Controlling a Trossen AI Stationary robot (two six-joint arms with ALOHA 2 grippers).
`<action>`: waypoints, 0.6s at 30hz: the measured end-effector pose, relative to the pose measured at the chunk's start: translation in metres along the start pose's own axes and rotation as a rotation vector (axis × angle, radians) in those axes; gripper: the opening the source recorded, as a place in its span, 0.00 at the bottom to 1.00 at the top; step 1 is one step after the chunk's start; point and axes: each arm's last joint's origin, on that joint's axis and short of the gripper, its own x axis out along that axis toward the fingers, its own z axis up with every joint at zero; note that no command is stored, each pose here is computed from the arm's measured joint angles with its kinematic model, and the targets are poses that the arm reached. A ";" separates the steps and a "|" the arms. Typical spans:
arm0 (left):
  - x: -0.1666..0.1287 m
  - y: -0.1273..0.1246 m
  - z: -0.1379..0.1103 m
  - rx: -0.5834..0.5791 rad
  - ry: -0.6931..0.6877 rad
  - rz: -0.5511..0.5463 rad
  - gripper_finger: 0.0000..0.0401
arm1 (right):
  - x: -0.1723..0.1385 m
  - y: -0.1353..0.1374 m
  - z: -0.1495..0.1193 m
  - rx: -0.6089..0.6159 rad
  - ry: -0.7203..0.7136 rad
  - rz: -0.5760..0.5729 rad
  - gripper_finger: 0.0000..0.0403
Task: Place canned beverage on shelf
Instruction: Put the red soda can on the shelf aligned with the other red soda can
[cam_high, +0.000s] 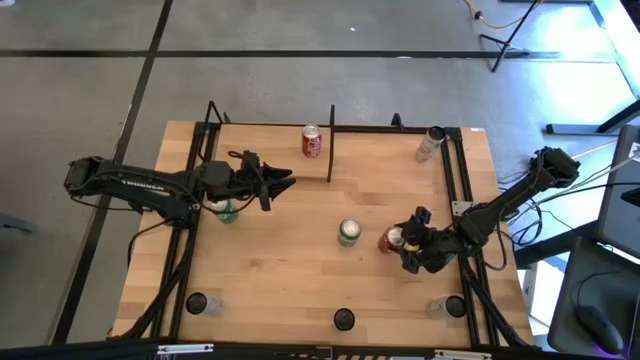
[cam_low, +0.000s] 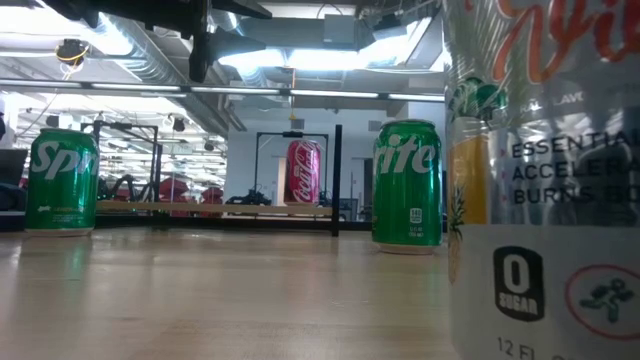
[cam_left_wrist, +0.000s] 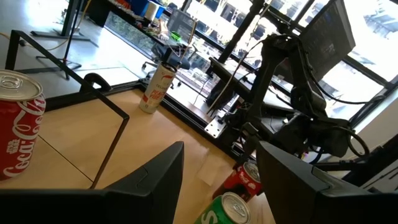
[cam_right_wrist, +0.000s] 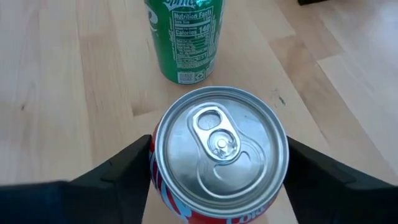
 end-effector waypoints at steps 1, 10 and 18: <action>0.000 0.000 0.000 0.002 0.001 -0.001 0.49 | 0.000 0.000 0.000 0.002 -0.006 -0.006 0.65; -0.011 -0.004 0.010 0.089 -0.015 -0.084 0.49 | -0.012 -0.003 0.031 0.107 0.042 0.000 0.65; -0.040 -0.005 0.025 0.181 -0.031 -0.124 0.49 | -0.039 -0.020 0.116 0.145 -0.086 -0.040 0.65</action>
